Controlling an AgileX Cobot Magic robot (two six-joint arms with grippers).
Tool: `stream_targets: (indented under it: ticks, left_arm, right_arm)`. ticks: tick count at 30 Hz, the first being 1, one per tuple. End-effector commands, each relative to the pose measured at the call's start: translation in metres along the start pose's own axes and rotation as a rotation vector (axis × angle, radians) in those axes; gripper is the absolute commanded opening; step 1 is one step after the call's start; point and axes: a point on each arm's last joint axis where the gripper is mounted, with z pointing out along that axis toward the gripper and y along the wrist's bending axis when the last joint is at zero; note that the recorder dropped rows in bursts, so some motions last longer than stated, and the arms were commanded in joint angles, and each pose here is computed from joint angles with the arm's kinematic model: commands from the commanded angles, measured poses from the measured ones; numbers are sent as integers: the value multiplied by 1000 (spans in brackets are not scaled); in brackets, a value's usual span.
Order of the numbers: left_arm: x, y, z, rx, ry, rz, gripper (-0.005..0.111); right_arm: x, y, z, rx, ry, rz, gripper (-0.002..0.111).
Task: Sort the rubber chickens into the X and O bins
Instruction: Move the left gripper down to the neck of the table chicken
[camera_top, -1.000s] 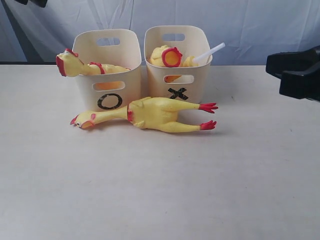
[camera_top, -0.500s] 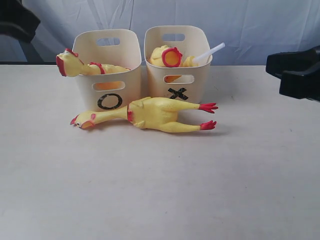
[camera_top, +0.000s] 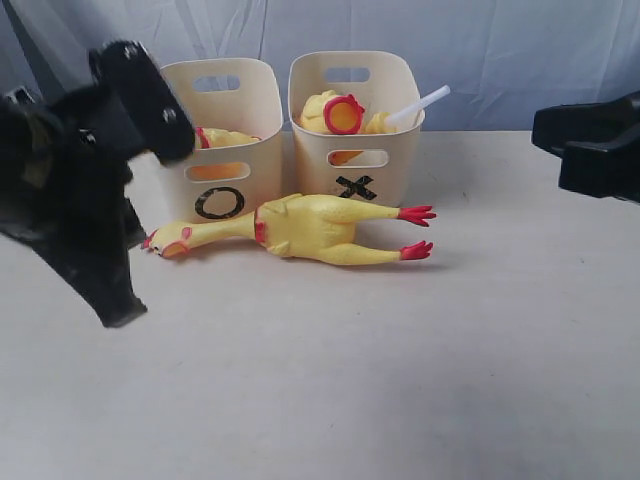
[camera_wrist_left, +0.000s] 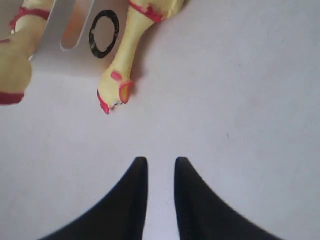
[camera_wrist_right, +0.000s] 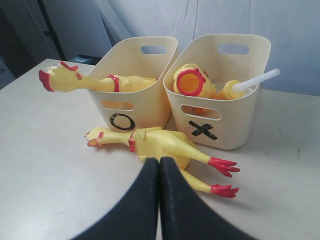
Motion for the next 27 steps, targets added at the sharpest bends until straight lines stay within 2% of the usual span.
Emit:
stream_targets:
  ticks: [1, 8, 12, 16, 18, 23, 27]
  left_arm:
    - [1, -24, 20, -97, -59, 167, 19]
    - [0, -49, 70, -187, -59, 369, 19]
    - [-3, -52, 96, -268, -44, 431, 19]
    - [-7, -58, 117, -306, -29, 510, 20]
    - [-6, -58, 126, -310, -9, 545, 26]
    - [0, -50, 145, -274, 16, 546, 47]
    - [5, -36, 153, -246, -17, 468, 50]
  right_arm:
    - [0, -1, -1, 6, -7, -9, -1]
    - [0, -1, -1, 6, -7, -9, -1]
    - [0, -1, -1, 6, -7, -9, -1]
    - [0, -1, -1, 6, -7, -9, -1]
    - [0, -1, -1, 6, -7, -9, -1]
    - [0, -1, -1, 6, -7, -9, -1]
    - [0, -1, -1, 6, -7, -9, -1]
